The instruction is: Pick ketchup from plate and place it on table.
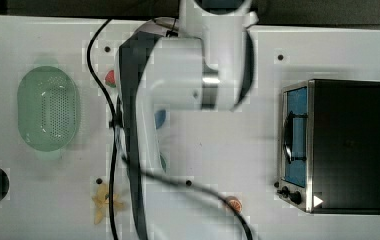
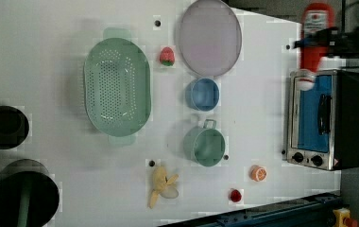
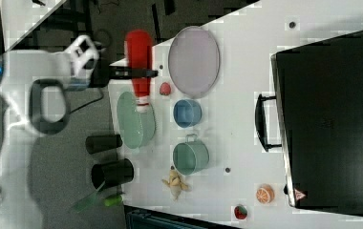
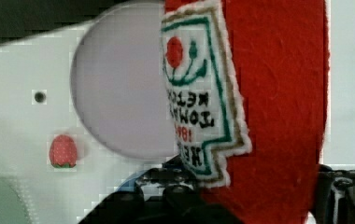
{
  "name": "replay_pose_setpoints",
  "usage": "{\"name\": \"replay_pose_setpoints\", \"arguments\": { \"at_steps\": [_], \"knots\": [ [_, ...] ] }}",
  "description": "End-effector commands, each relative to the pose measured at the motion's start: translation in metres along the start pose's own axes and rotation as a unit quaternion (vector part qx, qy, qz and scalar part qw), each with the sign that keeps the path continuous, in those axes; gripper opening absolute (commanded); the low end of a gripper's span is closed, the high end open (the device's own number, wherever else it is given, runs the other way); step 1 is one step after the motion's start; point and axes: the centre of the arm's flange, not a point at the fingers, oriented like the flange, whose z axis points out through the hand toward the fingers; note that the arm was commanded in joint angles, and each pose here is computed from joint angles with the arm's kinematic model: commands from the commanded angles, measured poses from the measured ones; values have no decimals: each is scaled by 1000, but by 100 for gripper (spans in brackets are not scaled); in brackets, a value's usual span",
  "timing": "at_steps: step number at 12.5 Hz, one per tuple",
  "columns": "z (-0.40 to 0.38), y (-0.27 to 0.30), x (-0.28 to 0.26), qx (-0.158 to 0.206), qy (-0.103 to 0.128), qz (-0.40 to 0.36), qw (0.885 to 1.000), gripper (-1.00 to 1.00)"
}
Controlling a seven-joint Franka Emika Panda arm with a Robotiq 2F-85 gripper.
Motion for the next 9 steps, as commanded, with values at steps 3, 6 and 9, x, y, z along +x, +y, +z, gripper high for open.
{"name": "replay_pose_setpoints", "arguments": {
  "at_steps": [3, 6, 9],
  "knots": [
    [31, 71, -58, -23, -64, 40, 997, 27],
    [55, 80, -95, -28, -73, 43, 996, 27],
    [110, 83, -124, -28, -69, 41, 996, 27]
  ]
}}
